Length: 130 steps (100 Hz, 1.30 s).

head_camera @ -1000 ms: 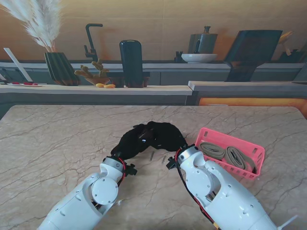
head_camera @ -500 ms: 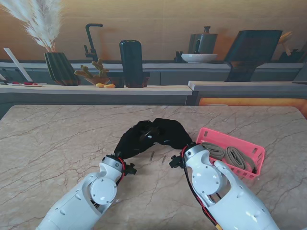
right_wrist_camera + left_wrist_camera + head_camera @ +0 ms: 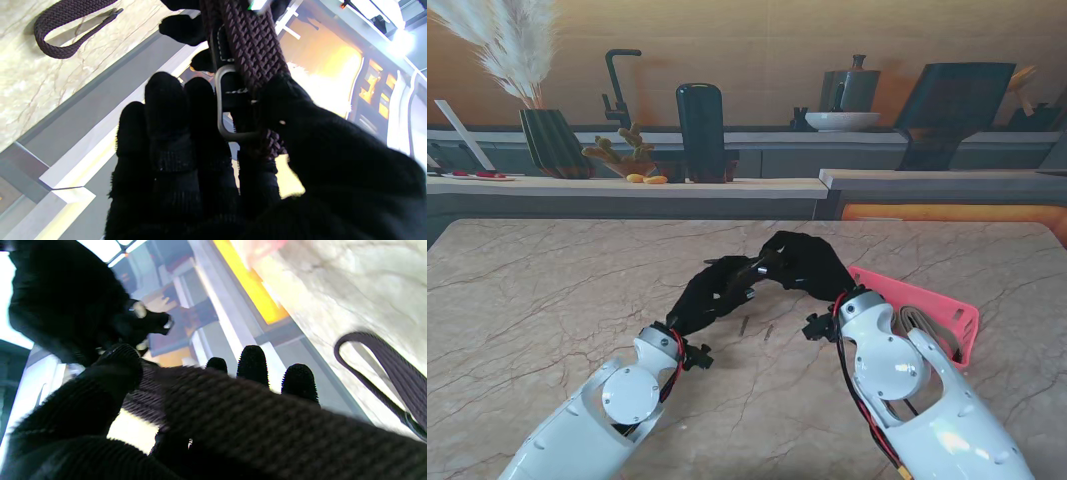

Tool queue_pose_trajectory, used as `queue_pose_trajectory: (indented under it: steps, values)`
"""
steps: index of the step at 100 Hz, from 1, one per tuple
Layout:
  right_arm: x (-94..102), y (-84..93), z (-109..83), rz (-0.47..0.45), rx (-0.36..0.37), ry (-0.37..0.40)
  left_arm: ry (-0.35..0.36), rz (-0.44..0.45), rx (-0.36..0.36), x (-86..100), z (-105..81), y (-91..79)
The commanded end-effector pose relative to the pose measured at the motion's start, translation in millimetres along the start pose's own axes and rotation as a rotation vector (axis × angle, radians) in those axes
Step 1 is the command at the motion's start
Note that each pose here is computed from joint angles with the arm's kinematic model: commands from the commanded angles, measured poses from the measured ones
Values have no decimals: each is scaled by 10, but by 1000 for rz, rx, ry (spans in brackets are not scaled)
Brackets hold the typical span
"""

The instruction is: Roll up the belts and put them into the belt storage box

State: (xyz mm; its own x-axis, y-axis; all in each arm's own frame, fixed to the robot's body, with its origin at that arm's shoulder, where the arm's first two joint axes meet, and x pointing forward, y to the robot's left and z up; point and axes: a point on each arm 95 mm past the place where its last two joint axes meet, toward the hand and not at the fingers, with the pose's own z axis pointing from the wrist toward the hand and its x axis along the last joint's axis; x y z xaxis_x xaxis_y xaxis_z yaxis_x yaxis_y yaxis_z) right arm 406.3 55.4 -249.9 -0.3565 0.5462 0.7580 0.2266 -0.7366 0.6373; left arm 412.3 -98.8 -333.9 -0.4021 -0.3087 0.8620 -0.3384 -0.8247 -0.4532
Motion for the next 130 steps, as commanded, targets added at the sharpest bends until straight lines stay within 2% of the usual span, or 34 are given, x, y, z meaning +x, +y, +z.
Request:
queue_pose_trajectory:
  steps: [1,17,39,56,78,109,130]
  values:
    - [0,7,7,15,-10,-16,4,-8,-3,32,-66,51]
    - [-57,25,66,15,-26,-53,5,-97,-39,74,-113,61]
    - [-110,31,164,53,-17,-89,-46,-147,-69,72,-114,61]
    - [-133,6,224,92,12,-109,-79,-176,-73,63,-103,59]
    - [-177,-30,277,85,23,-127,-99,-209,-45,66,-98,72]
    - [-212,-58,315,-8,-13,-91,-150,-259,-9,91,-115,77]
    - [-247,-70,320,-153,-62,-5,-224,-362,4,122,-144,95]
